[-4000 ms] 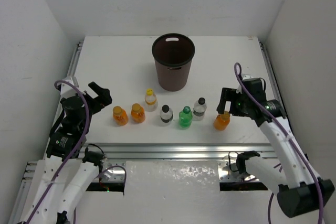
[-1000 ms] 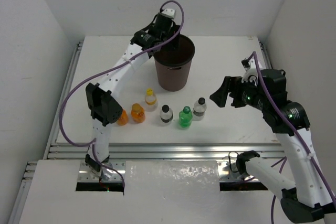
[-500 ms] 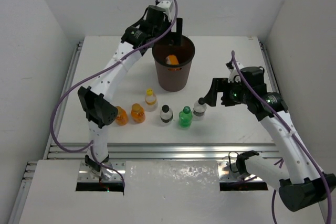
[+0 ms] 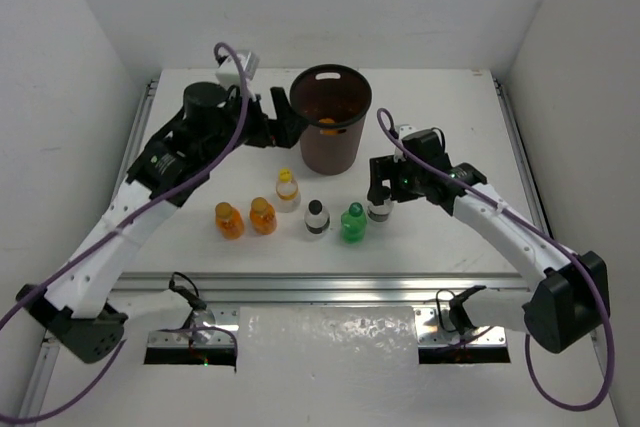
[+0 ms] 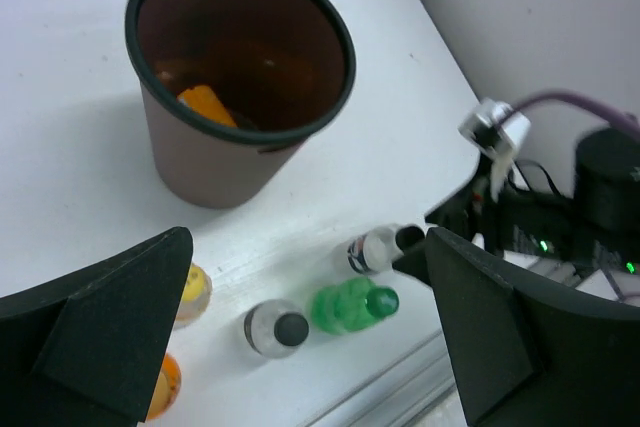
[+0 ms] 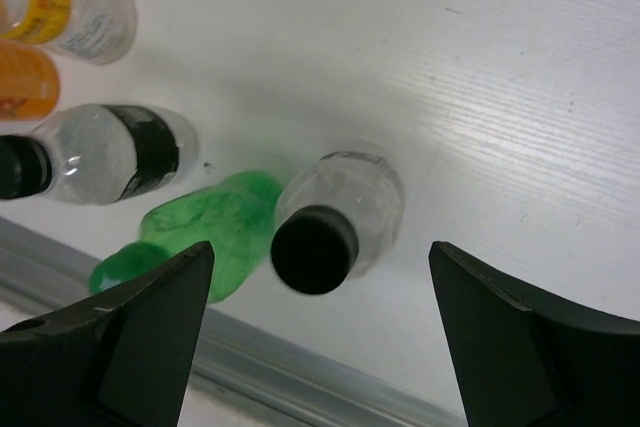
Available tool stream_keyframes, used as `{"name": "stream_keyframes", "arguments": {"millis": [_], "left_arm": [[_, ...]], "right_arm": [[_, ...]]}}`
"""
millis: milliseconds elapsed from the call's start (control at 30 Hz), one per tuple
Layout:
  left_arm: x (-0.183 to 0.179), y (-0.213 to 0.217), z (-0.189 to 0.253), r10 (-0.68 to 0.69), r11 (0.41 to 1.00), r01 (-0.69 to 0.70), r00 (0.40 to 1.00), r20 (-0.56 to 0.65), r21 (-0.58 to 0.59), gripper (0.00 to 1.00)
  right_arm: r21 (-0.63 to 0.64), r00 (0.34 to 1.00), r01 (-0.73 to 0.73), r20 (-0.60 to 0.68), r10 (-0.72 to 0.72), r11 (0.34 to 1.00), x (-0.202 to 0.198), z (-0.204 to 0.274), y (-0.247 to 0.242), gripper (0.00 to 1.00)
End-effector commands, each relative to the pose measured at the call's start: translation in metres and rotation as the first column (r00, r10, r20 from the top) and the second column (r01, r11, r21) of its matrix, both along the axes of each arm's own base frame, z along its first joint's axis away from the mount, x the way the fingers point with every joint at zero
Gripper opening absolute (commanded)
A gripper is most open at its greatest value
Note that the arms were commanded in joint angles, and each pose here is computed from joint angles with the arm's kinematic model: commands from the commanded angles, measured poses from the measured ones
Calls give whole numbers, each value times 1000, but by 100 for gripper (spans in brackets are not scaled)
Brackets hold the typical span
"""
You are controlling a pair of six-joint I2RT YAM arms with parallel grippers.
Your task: Put the plastic bottles in the bin
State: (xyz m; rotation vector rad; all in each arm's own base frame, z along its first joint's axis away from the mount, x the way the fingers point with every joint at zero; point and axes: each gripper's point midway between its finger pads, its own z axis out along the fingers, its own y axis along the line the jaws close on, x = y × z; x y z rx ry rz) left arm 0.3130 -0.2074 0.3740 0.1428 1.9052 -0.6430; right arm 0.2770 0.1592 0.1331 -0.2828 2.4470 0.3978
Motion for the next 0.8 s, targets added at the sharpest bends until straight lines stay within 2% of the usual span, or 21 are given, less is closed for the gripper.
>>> {"name": "stream_keyframes", "arguments": {"millis": [0, 100, 167, 300, 467, 500, 600, 700, 767], "left_arm": [[-19, -8, -18, -69, 997, 70, 998, 12, -45, 100], [-40, -8, -24, -132, 990, 134, 991, 37, -50, 100], [-48, -5, -35, -142, 989, 144, 989, 35, -47, 100], [-54, -5, -51, -153, 988, 153, 988, 19, -35, 100], [-55, -23, -63, -187, 982, 187, 982, -16, -28, 100], [-54, -30, -65, -199, 980, 198, 980, -18, -28, 100], [-70, -69, -57, -298, 954, 298, 954, 27, -10, 100], [-88, -122, -59, -476, 879, 474, 879, 36, 49, 100], [-107, -146, -47, -596, 803, 590, 798, 91, 88, 100]], "right_arm": [[-51, 995, 44, 91, -40, 998, 25, -3, -4, 87], [-60, 995, 42, 94, -36, 997, 30, -8, -1, 83], [-70, 997, 38, 66, -33, 997, 30, -14, 0, 63], [-80, 998, 19, 65, -14, 997, 22, -12, 2, 34], [-71, 990, 86, 120, -77, 994, 12, 17, -13, 23], [-75, 987, 101, 134, -91, 992, 12, 23, -17, 19], [-54, 983, 90, 168, -80, 994, 6, 52, -19, 18], [-27, 978, 79, 197, -72, 996, 0, 89, -20, 17], [18, 975, 51, 214, -54, 999, -6, 116, -17, 17]]}}
